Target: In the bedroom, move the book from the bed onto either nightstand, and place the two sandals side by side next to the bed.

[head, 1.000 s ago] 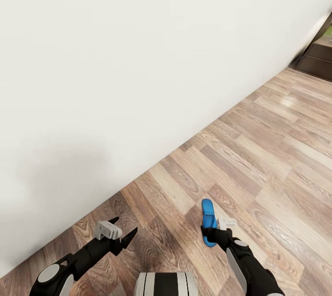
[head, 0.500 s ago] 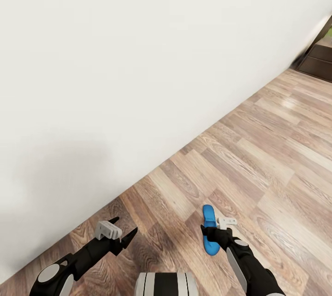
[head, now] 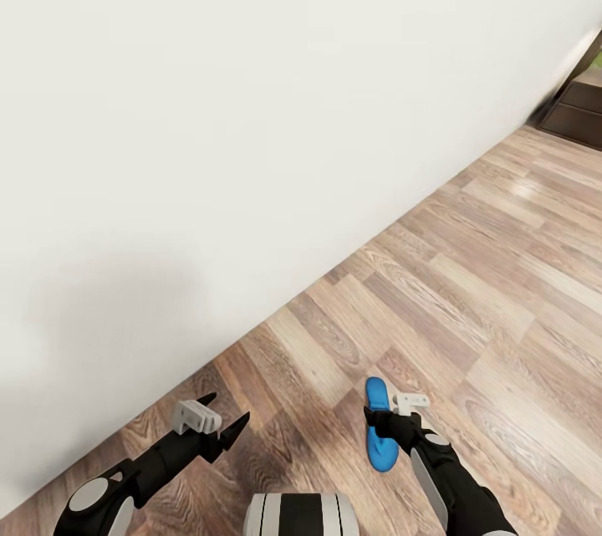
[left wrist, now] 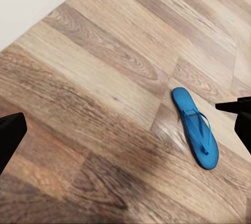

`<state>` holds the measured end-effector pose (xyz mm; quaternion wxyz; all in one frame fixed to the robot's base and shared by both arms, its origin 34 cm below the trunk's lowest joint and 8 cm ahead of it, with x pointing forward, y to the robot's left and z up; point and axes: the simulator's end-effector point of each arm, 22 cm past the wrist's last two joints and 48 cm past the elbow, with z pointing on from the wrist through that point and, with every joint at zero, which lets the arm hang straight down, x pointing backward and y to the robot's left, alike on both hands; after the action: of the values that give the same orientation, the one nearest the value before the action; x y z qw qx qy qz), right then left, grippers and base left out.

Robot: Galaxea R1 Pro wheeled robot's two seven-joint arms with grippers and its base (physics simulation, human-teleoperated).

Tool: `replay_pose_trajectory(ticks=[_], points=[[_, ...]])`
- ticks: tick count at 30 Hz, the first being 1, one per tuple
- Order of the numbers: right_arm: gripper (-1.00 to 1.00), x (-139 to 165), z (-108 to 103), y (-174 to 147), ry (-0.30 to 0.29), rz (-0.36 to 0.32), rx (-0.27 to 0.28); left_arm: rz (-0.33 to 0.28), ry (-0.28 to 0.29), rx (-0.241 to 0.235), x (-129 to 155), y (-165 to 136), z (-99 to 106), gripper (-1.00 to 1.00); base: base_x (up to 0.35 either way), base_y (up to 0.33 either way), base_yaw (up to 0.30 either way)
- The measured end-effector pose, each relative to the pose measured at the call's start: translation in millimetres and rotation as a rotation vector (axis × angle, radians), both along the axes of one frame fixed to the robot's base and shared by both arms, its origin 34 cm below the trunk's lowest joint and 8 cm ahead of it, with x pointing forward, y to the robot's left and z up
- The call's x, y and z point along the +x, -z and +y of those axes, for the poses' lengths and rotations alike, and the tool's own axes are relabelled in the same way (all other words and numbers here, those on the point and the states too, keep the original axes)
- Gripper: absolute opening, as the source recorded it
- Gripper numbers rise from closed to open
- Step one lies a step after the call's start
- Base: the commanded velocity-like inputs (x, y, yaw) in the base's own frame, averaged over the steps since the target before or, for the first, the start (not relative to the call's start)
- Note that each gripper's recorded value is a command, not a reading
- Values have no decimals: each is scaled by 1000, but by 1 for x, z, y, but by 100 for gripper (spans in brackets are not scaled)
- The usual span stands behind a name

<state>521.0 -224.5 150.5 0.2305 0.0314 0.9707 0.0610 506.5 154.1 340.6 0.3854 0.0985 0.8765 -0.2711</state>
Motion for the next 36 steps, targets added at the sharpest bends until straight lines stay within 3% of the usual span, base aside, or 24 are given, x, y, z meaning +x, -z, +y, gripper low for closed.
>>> replay_pose_trajectory(ticks=[11,19,36], points=[[100,0,-2,0,3,0,-7,1,0,0,0,0,0,100,2,-1,0],[100,0,-18,1,35,6,-72,0,0,0,0,0,0,100,0,0,0],[100,-4,-20,6,37,16,-77,8,-1,1,-1,4,0,100,0,0,0]])
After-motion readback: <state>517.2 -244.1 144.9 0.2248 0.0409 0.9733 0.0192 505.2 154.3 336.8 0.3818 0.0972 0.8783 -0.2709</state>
